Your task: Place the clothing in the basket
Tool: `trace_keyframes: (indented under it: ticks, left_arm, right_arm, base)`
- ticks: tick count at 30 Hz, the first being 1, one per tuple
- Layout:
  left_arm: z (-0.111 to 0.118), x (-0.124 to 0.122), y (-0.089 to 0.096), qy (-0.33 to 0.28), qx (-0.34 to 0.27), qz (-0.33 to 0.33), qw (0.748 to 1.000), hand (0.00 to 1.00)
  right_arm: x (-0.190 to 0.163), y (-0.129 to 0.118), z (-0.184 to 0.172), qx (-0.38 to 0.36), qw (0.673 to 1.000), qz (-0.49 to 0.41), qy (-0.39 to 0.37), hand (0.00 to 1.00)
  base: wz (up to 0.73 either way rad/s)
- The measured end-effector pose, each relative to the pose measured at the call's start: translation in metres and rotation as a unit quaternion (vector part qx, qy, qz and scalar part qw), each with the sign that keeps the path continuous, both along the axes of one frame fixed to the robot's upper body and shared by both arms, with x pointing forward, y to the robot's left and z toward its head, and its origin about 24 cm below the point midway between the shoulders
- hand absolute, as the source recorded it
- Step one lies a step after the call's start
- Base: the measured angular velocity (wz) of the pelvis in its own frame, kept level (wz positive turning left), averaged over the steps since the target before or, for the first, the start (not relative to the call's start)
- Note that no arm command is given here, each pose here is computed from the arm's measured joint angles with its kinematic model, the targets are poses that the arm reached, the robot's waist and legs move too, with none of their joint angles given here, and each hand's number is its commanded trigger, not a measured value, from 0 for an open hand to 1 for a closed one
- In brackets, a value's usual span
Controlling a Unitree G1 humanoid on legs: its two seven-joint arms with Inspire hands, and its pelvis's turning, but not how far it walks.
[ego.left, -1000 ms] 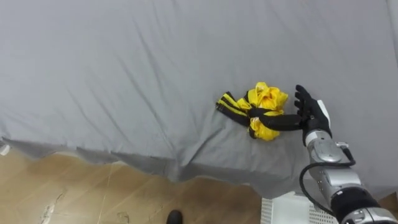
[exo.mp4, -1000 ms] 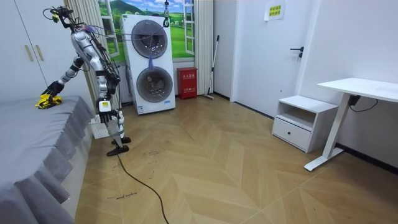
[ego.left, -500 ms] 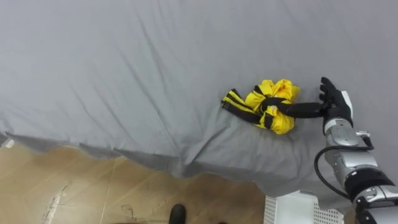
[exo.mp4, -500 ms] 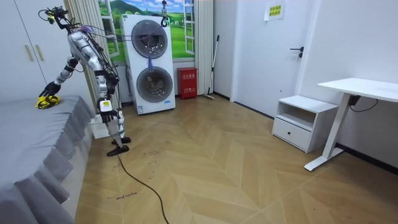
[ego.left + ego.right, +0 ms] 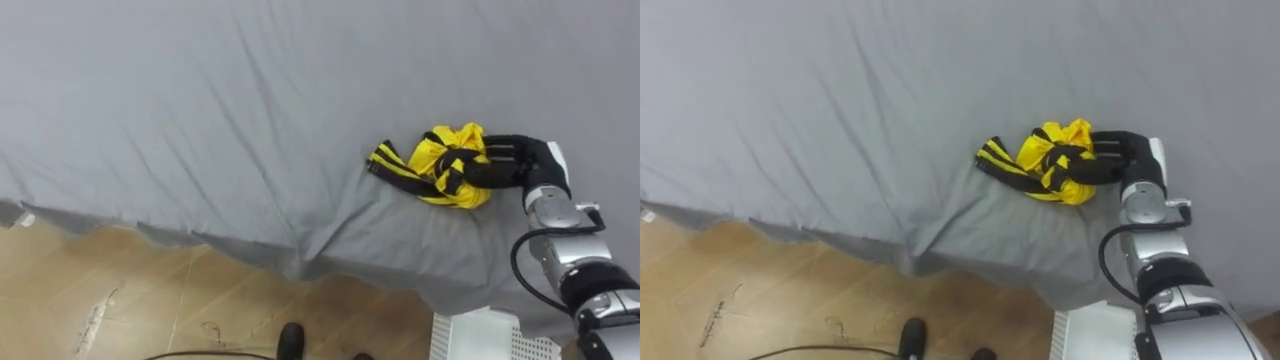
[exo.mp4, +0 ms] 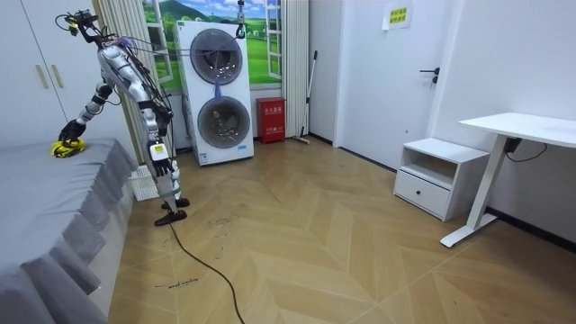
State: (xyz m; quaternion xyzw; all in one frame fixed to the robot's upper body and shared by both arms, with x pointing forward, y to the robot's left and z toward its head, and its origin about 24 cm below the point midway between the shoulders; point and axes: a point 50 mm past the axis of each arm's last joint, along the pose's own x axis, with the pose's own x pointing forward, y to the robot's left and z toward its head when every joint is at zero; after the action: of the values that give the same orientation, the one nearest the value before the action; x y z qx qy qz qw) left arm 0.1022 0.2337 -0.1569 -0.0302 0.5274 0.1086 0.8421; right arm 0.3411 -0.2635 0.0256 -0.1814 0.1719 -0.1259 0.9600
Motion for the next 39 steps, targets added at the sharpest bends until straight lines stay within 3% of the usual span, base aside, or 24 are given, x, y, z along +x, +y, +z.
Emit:
trace_keyframes:
  ticks: [10,17,31,39]
  left_arm:
    - [0.000,-0.001,0.003,0.008,0.009,-0.020,1.000,0.00]
    - [0.001,-0.002,0.007,0.013,0.017,-0.031,0.999,0.00]
    - [0.000,-0.008,0.009,0.026,0.017,-0.018,0.999,0.00]
    - [0.000,-0.011,0.012,0.020,0.020,0.007,1.000,0.00]
  right_arm:
    - [-0.007,0.061,-0.009,-0.069,0.983,0.169,-0.006,1.00]
    - [-0.019,0.074,-0.026,-0.058,0.976,0.208,0.018,1.00]
    - [-0.031,0.072,-0.038,-0.022,0.978,0.206,0.036,1.00]
    - [-0.052,0.047,-0.040,0.052,0.990,0.128,0.004,1.00]
  base:
    - [-0.05]
    - [0.01]
    - [0.04]
    - [0.07]
